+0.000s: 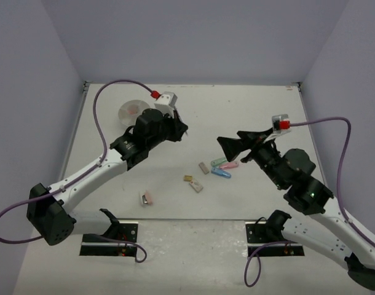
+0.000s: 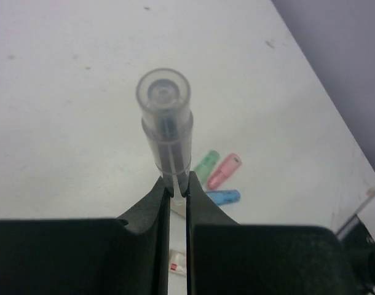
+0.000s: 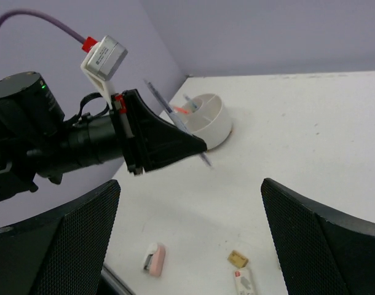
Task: Sort the stationery into containers
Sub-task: Place the pen in the storage box.
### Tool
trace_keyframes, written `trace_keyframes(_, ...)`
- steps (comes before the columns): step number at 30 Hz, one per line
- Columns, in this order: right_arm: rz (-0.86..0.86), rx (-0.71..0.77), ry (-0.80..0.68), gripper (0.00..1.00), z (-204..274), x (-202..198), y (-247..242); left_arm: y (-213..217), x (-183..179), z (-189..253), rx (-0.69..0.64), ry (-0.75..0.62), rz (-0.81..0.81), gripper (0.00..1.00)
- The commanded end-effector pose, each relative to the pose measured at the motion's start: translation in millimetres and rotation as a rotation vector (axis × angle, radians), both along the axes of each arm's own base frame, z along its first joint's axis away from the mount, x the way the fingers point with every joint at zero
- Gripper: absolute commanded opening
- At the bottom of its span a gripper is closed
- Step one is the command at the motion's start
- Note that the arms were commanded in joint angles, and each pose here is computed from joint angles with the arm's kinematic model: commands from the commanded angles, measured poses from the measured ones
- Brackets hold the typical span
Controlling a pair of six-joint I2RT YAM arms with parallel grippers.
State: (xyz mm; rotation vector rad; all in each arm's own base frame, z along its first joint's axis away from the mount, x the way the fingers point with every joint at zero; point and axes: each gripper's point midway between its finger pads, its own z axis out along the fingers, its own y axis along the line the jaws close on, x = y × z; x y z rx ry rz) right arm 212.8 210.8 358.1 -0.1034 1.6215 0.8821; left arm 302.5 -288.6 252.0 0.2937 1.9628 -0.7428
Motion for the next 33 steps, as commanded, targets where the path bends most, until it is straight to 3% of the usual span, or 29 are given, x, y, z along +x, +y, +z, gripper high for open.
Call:
trace_keyframes(1,-0.177,-0.029,-0.055,0.99,-12.8,5.9,-43.2,89.6,72.2,36.0,-0.042,-0.044,0.497,0.0)
trace_keyframes(5,-0.198,-0.069,-0.071,0.99,-29.4,9.2,-47.0,201.2,138.0,51.9,-0.148,0.005,0.845,0.0)
trace_keyframes(6,-0.195,-0.072,-0.07,0.99,-30.4,9.3,-46.3,205.7,141.4,61.9,-0.159,-0.018,0.862,0.0)
trace_keyframes(10,-0.153,-0.095,-0.06,0.99,-37.6,11.0,-34.0,284.9,165.4,96.5,-0.094,-0.215,1.211,0.0)
trace_keyframes(14,-0.136,-0.097,-0.059,0.99,-39.9,9.1,-32.0,287.1,197.9,92.0,0.047,-0.336,1.105,0.0)
trace_keyframes(18,-0.149,-0.085,-0.069,0.99,-38.4,6.8,-37.7,288.9,223.5,58.6,0.164,-0.283,1.032,0.0)
trace_keyframes(25,-0.149,-0.103,-0.059,0.99,-43.5,9.3,-35.1,276.4,238.5,-7.2,0.173,-0.15,0.946,0.0)
trace_keyframes(33,-0.153,-0.118,-0.051,0.99,-47.3,12.2,-33.6,263.9,234.7,-43.6,0.132,-0.094,0.883,0.0)
